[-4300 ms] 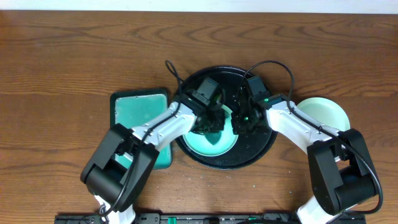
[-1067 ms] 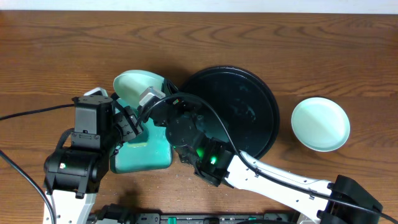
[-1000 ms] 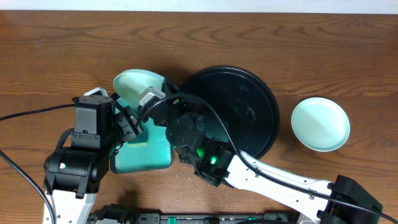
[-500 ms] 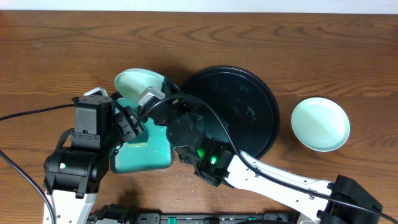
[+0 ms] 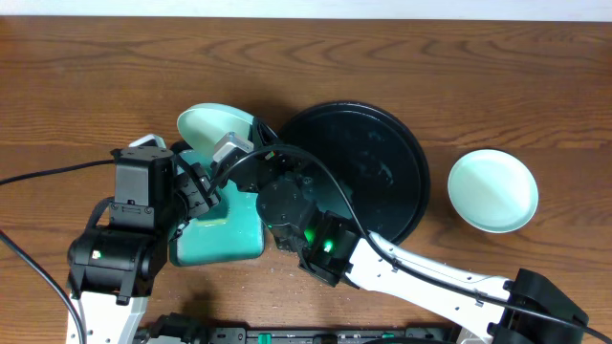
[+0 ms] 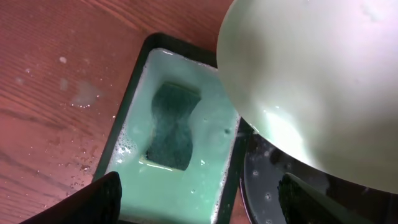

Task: Clean dirty plates on tray and stack at the side
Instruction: 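Dip the held plate into the basin water with the right gripper, then carry the plate right and stack it on the plate pile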

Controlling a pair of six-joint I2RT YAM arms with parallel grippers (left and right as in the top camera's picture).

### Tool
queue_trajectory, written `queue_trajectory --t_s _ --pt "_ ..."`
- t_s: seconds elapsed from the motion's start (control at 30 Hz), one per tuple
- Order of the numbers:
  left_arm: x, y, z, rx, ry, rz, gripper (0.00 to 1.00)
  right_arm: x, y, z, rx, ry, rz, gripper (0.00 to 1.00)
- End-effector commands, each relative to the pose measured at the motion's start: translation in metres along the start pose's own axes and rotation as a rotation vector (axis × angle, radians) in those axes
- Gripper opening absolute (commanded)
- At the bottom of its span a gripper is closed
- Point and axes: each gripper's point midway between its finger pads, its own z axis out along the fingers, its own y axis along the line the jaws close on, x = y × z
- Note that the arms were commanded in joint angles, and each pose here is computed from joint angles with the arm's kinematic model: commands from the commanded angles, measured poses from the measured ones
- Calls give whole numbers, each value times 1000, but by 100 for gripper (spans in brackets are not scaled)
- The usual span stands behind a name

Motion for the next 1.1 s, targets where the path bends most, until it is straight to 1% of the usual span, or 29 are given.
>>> queue_trajectory --t_s 0.0,0.97,1.07 --pt "-8 -2 -6 7 -23 -13 81 -11 -13 -5 23 -22 21 1" --pt "-8 -2 -6 7 -22 -13 81 -11 -13 -5 23 -21 23 1" --pt "-8 -2 -6 7 -23 -13 81 -1 -13 -1 21 7 89 1"
